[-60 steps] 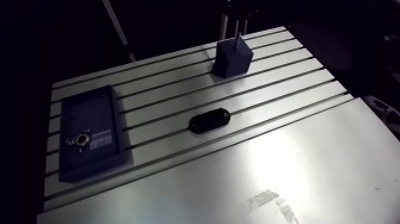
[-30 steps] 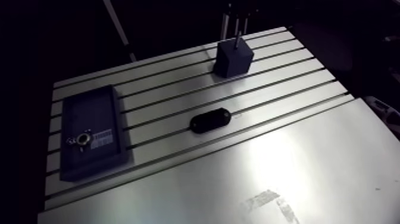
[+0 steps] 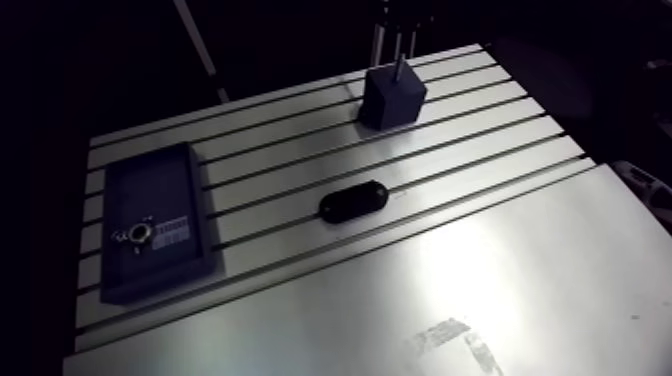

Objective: Pick up the M10 bolt and insert it into the hole until fully seated.

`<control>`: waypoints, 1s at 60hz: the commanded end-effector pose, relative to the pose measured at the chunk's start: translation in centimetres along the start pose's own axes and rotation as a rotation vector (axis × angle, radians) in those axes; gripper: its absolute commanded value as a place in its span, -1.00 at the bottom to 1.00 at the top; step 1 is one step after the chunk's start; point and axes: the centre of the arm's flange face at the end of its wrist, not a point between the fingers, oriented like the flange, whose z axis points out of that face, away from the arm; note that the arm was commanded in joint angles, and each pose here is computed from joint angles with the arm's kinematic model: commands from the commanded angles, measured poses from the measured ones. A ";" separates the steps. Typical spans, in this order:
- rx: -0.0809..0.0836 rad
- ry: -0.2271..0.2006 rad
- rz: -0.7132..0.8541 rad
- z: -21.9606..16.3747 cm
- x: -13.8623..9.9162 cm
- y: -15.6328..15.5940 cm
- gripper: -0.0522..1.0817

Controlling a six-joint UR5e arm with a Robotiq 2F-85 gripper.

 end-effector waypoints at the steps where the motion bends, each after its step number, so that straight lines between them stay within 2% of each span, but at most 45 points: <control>1: 0.001 -0.001 0.003 0.1 0.0 0.2 0.99; 44: 0.002 -0.009 0.001 0.5 0.0 0.0 0.99; 55: -0.004 0.025 -0.002 0.6 0.4 -0.1 0.99; 60: -0.004 0.024 0.000 0.8 0.4 0.0 0.99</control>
